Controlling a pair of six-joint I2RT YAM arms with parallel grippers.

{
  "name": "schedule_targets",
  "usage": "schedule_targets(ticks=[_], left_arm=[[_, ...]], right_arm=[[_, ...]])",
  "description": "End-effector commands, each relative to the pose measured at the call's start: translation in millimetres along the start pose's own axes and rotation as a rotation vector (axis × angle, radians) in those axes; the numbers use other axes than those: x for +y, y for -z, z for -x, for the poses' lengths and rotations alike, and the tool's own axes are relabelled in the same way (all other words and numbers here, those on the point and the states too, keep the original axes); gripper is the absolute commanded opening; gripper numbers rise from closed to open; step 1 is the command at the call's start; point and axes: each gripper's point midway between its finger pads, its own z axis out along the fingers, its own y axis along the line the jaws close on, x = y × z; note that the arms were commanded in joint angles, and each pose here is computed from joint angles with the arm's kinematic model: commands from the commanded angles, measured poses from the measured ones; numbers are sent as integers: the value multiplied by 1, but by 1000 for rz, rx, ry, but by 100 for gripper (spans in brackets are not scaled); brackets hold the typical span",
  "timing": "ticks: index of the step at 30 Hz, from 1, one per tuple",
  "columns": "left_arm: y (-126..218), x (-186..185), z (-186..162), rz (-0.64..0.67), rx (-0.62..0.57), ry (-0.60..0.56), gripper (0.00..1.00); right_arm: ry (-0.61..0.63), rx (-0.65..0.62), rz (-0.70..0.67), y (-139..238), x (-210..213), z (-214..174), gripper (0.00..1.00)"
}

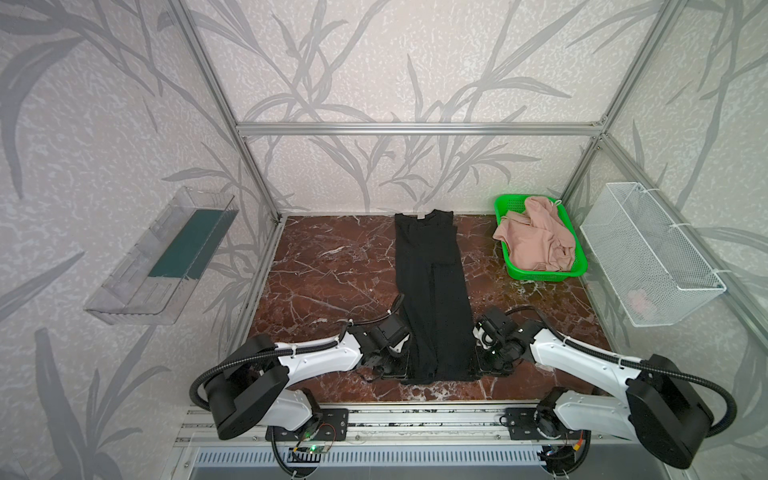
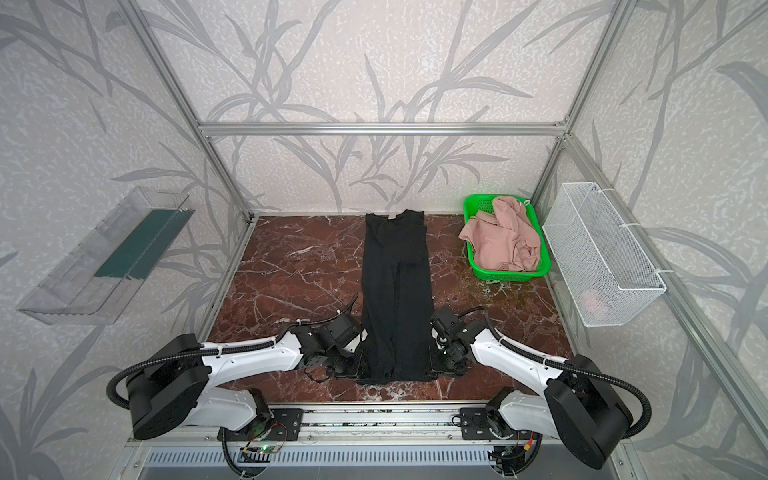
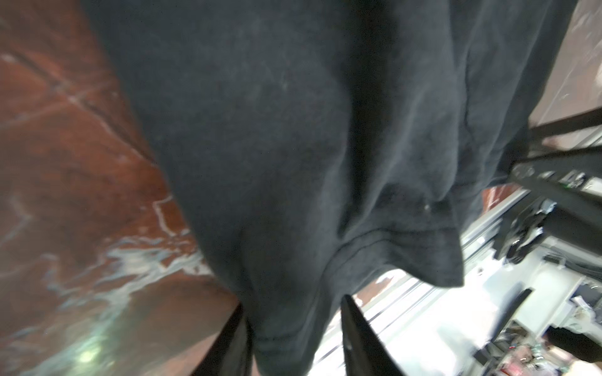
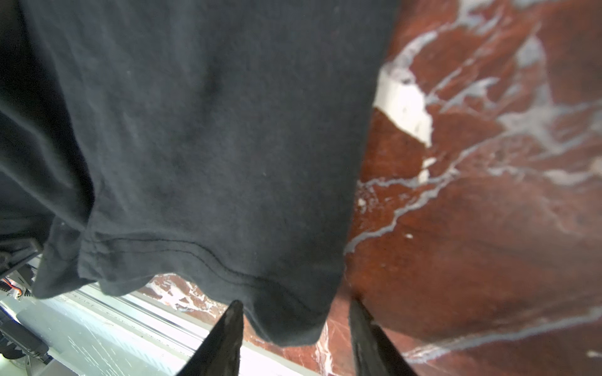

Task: Fold and stack the mixed laundry pile
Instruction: 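Grasp the strip's near end with both grippers and lift it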

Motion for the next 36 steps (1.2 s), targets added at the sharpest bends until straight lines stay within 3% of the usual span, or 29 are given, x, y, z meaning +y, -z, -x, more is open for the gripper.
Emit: schedule_targets(ticks=[1, 4, 8, 11, 18, 26, 32, 36], left_arm=[[-8, 11, -9, 33, 20, 46, 30], [-7, 20, -12, 58, 7, 73, 14], [1, 29, -13, 107, -16, 84, 6], [6, 31, -12, 127, -31, 84, 4], [10, 35, -14, 172, -45, 83, 0], [27, 29, -24, 250, -38, 40, 0], [44, 34, -49, 315, -18, 88, 0], [64, 17, -59, 313, -30, 98, 0]], right_arm=[[-34, 19, -56, -12, -18, -9, 48], [-37, 21, -70, -15, -23, -10, 43], [-25, 21, -49, -15, -19, -10, 33], [-8, 11, -26, -11, -15, -11, 17], [23, 16, -16, -6, -9, -21, 5], [74, -39, -82, 20, -10, -24, 0], [94, -61, -129, 39, -13, -37, 0], [119, -108, -126, 62, -4, -42, 0]])
